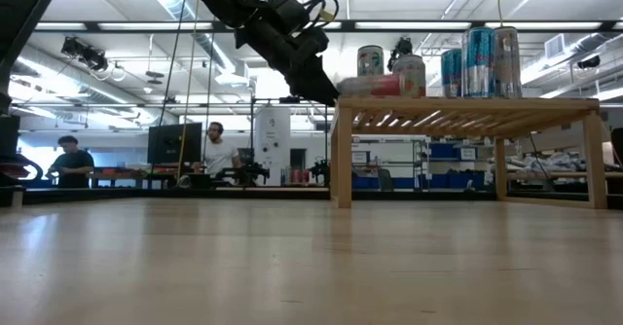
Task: Place canned beverage on shelf
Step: Put the pink-white soda can on the shelf aligned with the other pink-white soda can
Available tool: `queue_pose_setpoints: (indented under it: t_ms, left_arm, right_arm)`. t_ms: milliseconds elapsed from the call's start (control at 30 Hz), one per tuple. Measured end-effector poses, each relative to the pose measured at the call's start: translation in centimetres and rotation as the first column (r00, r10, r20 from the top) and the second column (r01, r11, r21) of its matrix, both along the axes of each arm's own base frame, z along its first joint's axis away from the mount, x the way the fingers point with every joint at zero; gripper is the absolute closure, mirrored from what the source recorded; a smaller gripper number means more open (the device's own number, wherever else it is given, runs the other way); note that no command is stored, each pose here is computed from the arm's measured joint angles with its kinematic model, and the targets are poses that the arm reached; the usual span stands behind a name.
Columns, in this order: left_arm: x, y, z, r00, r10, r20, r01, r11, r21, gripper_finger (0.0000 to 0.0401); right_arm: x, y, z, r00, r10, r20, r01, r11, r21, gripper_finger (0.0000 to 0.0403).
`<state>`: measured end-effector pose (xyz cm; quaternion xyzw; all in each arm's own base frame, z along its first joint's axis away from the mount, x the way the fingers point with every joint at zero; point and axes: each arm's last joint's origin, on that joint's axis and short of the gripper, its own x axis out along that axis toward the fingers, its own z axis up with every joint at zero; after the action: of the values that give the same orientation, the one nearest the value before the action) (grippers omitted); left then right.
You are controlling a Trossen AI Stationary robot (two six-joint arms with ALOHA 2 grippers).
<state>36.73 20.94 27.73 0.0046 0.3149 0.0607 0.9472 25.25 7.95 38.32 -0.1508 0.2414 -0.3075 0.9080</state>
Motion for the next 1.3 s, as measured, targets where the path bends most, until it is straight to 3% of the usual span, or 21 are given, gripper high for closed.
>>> queue_pose_setpoints:
  t_ms: [333, 567, 867, 1033, 1300]
  left_arm:
    - [0.0, -0.1, -0.1, 1.000, -0.002, -0.008, 0.002, 1.000, -0.007, 0.0201]
    - [-0.5, -0.3, -0.2, 0.998, -0.006, -0.055, 0.004, 1.000, -0.030, 0.0204]
    - [-1.8, -1.4, 2.5, 1.000, -0.016, -0.021, 0.016, 1.000, -0.012, 0.0204]
    - [-2.9, -2.1, 4.1, 1.000, -0.018, -0.011, 0.018, 1.000, -0.008, 0.0204]
    - [-4.0, -3.0, 5.3, 0.999, -0.020, -0.029, 0.020, 1.000, -0.023, 0.0204]
  right_arm:
    - [0.0, 0.1, -0.1, 1.000, 0.028, -0.010, -0.028, 0.999, 0.023, 0.0211]
    - [0.1, 0.1, -0.1, 0.999, 0.045, -0.014, -0.045, 0.998, 0.036, 0.0211]
    - [0.2, -0.3, -0.1, 0.999, 0.024, -0.023, -0.024, 1.000, 0.014, 0.0209]
    - [0.4, -1.1, -0.1, 0.999, 0.016, -0.030, -0.015, 0.999, 0.033, 0.0179]
    - [0.8, -2.3, -0.2, 0.999, 0.004, -0.040, -0.002, 0.998, 0.064, 0.0099]
